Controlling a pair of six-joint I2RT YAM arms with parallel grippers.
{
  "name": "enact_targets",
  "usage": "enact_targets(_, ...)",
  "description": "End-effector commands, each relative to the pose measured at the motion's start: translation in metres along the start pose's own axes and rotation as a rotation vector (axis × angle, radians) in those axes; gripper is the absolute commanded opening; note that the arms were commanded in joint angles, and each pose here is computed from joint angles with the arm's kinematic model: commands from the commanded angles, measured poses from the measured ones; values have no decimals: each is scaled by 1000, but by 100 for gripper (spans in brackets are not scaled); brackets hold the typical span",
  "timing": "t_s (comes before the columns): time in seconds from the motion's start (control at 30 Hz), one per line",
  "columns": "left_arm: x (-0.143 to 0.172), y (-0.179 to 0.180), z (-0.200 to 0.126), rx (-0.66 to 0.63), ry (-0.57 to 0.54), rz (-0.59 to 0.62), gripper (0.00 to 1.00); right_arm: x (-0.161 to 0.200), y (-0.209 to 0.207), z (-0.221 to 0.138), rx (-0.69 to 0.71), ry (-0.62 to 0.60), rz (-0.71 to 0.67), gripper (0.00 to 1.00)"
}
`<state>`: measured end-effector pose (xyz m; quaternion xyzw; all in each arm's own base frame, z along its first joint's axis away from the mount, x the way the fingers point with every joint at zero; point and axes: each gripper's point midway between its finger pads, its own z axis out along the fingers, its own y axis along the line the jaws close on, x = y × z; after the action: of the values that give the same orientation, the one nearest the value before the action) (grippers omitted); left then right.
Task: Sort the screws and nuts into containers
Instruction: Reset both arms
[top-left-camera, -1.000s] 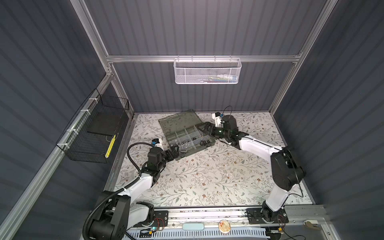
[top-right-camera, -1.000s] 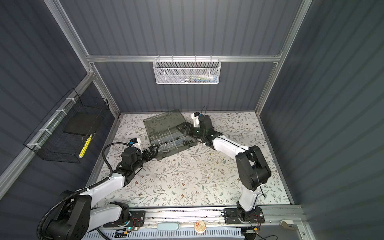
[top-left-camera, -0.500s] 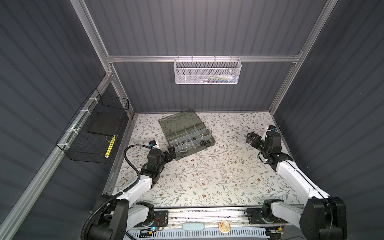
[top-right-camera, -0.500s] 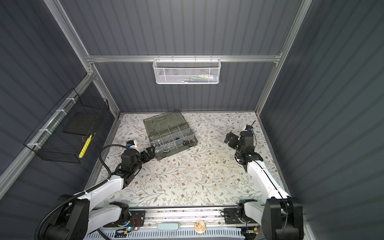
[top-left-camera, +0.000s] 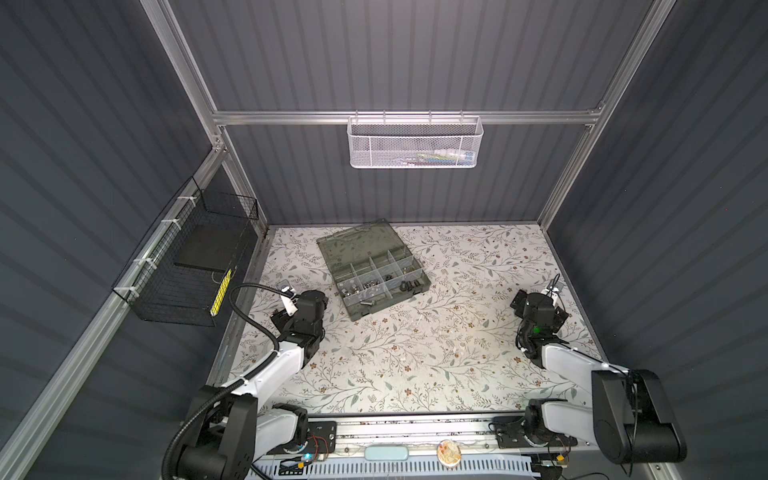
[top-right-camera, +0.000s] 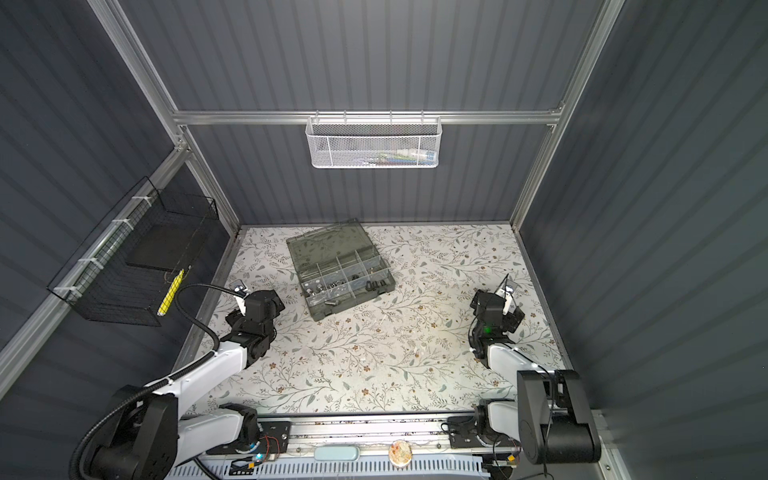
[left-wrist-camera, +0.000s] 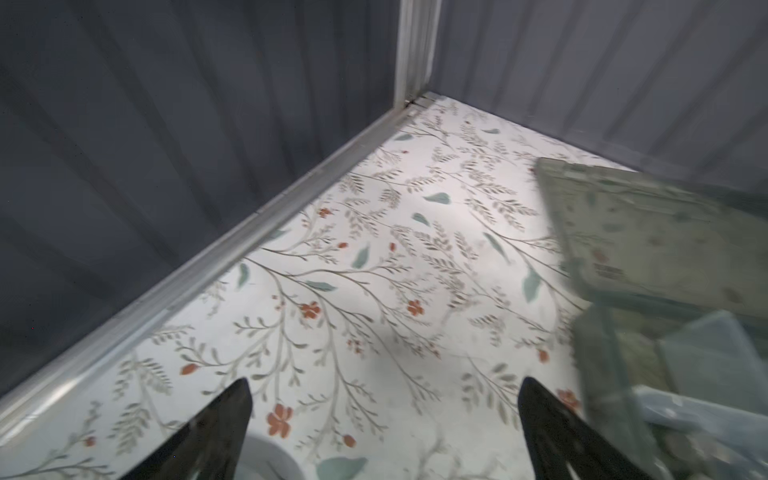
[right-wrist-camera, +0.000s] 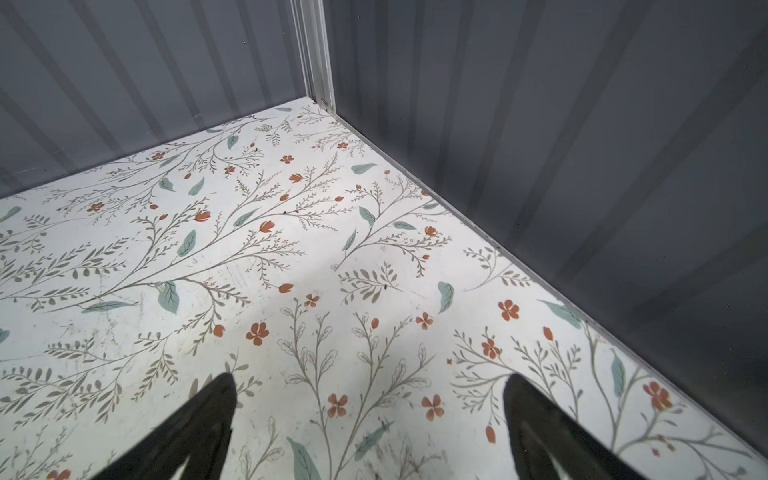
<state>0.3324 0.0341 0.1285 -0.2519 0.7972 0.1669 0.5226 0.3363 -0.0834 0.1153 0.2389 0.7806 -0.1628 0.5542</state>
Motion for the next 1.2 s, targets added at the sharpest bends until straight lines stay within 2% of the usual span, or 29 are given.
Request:
enact_targets(0.0,-10,25,9,-198,-111,105,100,-32,12,-4,-42,-175,5,99)
enact_targets(0.1,-13,14,22,-217,-150,170,100,-33,19,-10,-72,-242,-14,99)
enact_targets(0.2,-10,-2,35,-197,-180,208,100,-32,24,-8,-67,-221,-39,99)
enact_targets(0.3,-3,-14,49,-199,-139,278,100,-33,26,-6,-61,-220,-51,99)
enact_targets(0.37,2,-30,51,-106,-120,267,100,-32,27,-6,-61,-218,-54,99)
enact_targets(0.4,4,-43,50,4,-152,259,100,-32,28,-5,-60,-215,-58,99)
enact_targets(0.47,8,-51,54,34,-181,300,100,-33,30,-5,-57,-214,-68,99)
enact_targets(0.53,18,-62,60,65,-104,353,100,-32,34,-5,-56,-213,-93,99)
enact_targets(0.63,20,-69,66,87,-86,376,100,-33,42,-5,-54,-220,-127,99)
enact_targets(0.83,25,-70,82,153,9,351,100,-34,40,-8,-53,-235,-118,99)
enact_targets(1.07,23,-62,73,172,-41,304,100,-34,19,-21,-46,-296,-30,99)
enact_targets(1.17,26,-65,64,249,-76,287,100,-34,10,-29,-38,-334,11,99)
